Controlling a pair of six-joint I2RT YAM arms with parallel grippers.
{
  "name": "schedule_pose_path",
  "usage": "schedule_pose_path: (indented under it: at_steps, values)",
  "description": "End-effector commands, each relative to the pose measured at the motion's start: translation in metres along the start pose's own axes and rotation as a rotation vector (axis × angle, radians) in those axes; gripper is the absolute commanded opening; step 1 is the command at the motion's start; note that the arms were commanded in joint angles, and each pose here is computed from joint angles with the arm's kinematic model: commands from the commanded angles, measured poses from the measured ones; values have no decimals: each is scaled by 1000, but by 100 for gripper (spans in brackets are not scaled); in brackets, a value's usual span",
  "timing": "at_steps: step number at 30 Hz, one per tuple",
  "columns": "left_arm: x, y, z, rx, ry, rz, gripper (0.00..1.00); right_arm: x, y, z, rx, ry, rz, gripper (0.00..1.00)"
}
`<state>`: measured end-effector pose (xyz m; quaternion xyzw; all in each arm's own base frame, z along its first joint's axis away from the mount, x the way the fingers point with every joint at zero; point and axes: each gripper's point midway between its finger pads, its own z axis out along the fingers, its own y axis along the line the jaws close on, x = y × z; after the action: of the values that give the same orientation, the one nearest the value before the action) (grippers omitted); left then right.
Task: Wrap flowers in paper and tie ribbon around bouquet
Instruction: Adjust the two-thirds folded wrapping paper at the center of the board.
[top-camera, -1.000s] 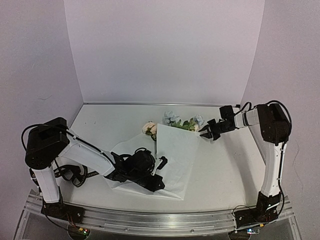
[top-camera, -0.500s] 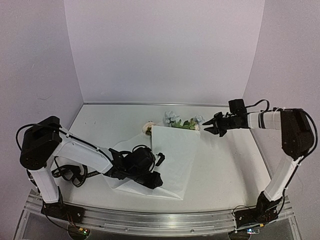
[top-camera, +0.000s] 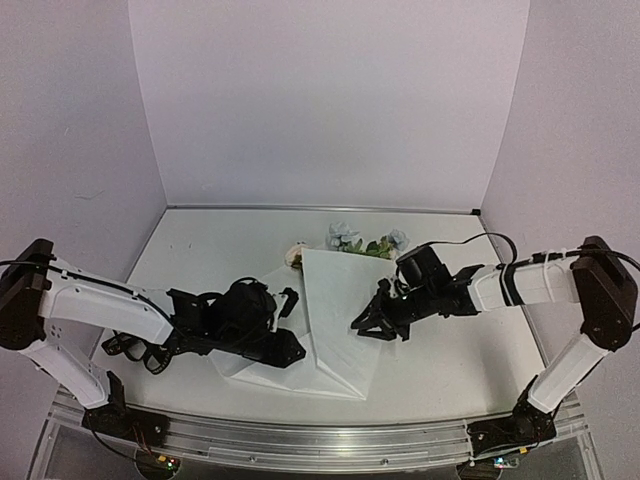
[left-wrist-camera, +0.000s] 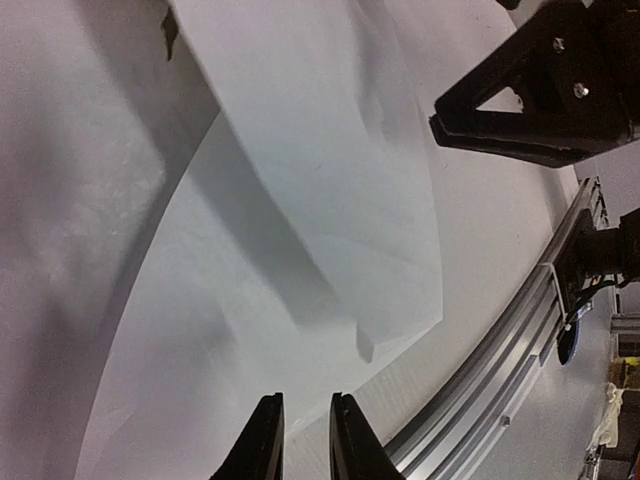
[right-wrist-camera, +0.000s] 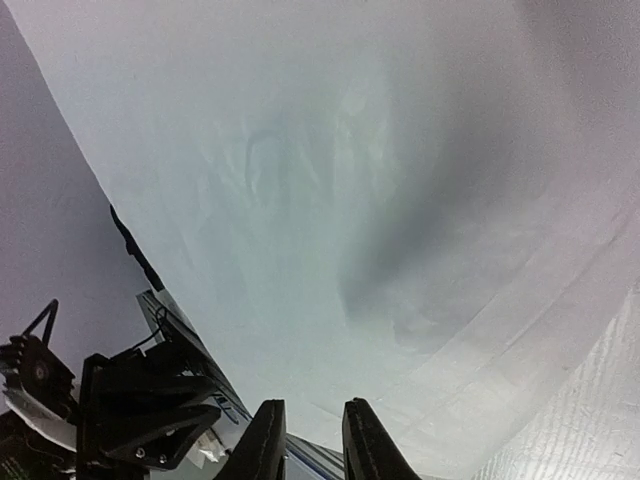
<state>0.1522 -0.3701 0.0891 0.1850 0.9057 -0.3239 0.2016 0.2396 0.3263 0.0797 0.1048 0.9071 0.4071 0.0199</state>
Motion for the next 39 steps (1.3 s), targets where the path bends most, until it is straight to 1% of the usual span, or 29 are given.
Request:
schedule_pose_path:
  at_steps: [1, 6, 8, 11, 13, 15, 20, 23, 28, 32, 39]
  values:
    - [19, 25, -21, -51, 8, -115, 17, 24, 11, 22, 18, 3, -103, 21]
    - [39, 44, -32, -67, 19, -210, 17, 57, 10, 49, 51, 58, -151, 20]
    - [36, 47, -35, -68, -13, -235, 17, 66, 10, 60, 57, 76, -159, 20]
    - [25, 35, -35, -20, -43, -233, 17, 73, 9, 75, 64, 89, -154, 20]
    - [22, 31, -29, -16, -40, -219, 17, 76, 10, 81, 63, 95, -151, 20]
    - [26, 28, -19, -3, -9, -210, 15, 78, 8, 85, 70, 99, -150, 20]
    - [40, 36, -1, -23, 42, -217, 12, 81, -1, 93, 93, 113, -138, 19]
    - [44, 39, 6, -22, 49, -228, 12, 83, -9, 96, 107, 119, -130, 19]
    - [64, 63, 10, -95, 83, -279, 11, 83, -19, 101, 123, 123, -116, 19]
    - [78, 87, 2, -189, 87, -324, 10, 83, -22, 102, 124, 120, -110, 19]
    - [91, 136, -26, -398, 24, -436, 11, 83, -25, 105, 126, 123, -106, 19]
